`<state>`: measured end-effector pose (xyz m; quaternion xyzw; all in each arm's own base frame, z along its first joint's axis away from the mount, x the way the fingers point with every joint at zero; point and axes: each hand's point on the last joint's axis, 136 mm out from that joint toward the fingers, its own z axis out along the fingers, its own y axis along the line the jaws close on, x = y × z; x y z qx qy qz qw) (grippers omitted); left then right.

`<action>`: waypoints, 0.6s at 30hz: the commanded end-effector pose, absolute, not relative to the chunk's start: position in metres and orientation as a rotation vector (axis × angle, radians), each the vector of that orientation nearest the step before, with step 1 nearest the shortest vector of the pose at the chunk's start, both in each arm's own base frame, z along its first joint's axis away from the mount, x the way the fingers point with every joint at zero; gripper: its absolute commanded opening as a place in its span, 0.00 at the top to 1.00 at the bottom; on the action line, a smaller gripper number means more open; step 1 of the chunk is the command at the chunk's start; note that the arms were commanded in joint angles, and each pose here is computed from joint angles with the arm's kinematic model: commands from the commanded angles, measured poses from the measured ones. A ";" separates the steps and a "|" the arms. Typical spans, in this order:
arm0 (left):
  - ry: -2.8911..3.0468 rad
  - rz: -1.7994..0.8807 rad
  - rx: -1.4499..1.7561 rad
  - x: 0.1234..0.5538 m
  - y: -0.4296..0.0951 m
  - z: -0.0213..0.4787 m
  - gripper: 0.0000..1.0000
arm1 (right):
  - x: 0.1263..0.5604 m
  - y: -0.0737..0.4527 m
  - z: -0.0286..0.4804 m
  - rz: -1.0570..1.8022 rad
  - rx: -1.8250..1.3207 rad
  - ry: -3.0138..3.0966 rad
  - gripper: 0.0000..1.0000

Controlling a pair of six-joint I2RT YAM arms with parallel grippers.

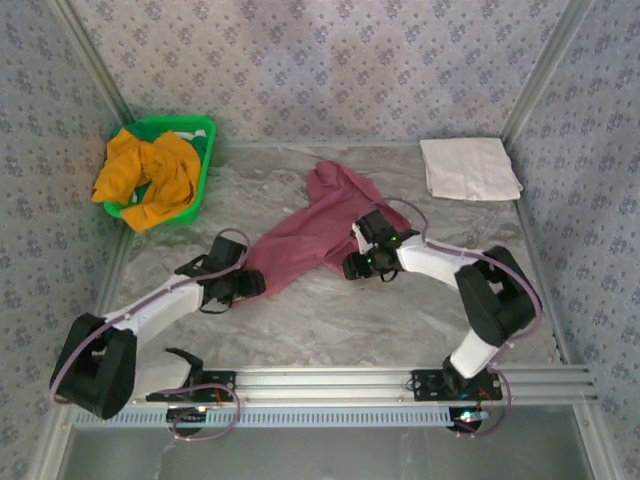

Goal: Fold and stack the t-shirts

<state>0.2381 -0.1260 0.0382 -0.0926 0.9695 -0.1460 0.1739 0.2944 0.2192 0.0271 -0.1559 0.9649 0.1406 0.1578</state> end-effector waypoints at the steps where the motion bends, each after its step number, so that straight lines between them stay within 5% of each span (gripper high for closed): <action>1: 2.721 -0.440 -0.251 0.246 -0.133 0.036 0.45 | 0.303 0.225 0.018 0.346 -0.465 2.764 0.44; 4: 2.714 -0.379 -0.258 0.247 -0.124 0.033 0.62 | 0.301 0.231 0.014 0.334 -0.495 2.766 0.54; 9: 2.653 -0.290 -0.323 0.255 -0.097 0.052 1.00 | 0.306 0.219 0.029 0.330 -0.454 2.748 0.87; 13: 2.559 -0.237 -0.331 0.263 -0.077 0.091 1.00 | 0.311 0.209 0.063 0.398 -0.426 2.695 0.99; 18: 2.457 -0.237 -0.268 0.270 -0.066 0.153 1.00 | 0.311 0.209 0.124 0.551 -0.465 2.582 1.00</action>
